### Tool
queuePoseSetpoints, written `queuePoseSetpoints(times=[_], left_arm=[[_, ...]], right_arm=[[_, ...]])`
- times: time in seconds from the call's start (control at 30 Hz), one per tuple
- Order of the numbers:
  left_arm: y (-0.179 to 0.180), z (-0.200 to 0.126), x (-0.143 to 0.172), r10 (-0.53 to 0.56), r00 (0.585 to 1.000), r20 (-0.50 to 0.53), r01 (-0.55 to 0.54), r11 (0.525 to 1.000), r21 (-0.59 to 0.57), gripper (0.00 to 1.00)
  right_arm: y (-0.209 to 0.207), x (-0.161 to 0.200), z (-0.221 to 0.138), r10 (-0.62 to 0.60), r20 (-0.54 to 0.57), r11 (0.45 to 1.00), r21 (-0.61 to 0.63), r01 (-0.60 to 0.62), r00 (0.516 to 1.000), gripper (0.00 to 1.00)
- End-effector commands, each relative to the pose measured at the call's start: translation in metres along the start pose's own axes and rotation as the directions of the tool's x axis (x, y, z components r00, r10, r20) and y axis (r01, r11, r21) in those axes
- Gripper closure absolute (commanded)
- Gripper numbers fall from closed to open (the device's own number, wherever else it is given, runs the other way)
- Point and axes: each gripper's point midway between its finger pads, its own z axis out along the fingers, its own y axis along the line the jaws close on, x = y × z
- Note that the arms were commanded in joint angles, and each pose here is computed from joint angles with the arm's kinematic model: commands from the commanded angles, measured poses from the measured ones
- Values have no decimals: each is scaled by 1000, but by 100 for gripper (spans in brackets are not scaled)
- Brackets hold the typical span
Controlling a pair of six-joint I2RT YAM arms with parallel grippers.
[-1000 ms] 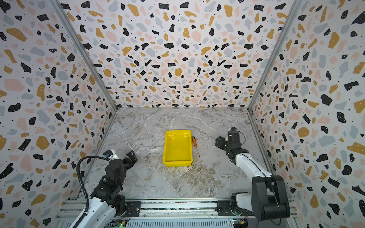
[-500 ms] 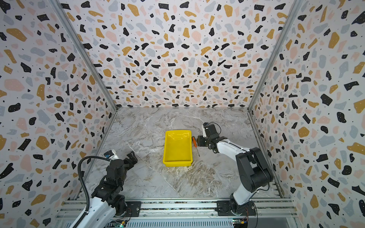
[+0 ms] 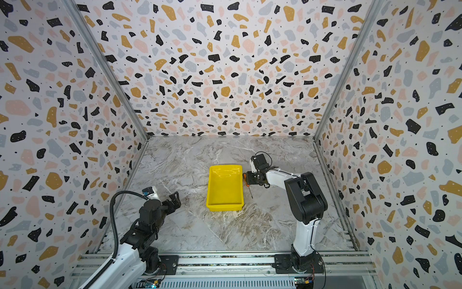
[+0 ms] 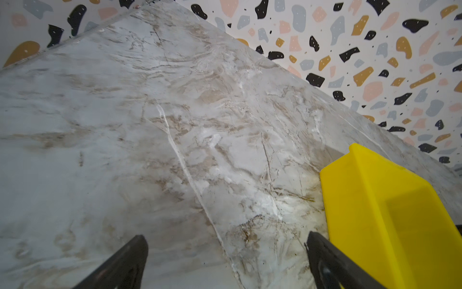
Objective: Put the screwdriver in the bin
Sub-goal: Pick up the screwdriver from the center of the table.
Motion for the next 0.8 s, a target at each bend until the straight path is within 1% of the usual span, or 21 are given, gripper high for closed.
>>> queuePoseSetpoints(times=[0.0,0.23,0.5,0.67,0.77], left_arm=[[-12,0,-12,20,999,39,-21,999,24,0],[-11,0,-14,18,999,49,-19,1000,17,0],[-8,-1,-17,5,998,65,-6,1000,3,0],[-5,-1,-16,0,998,69,0,1000,-8,0],[-5,-1,-17,-6,997,73,7,1000,-7,0]], right_arm=[[-4,-1,1,-14,-16,998,54,14,1000,56],[-21,0,3,14,-9,987,158,-12,1000,57],[-28,-5,13,36,12,982,184,-38,999,55],[-46,0,26,89,-15,973,216,-84,996,55],[-51,1,28,98,-17,967,237,-91,995,55]])
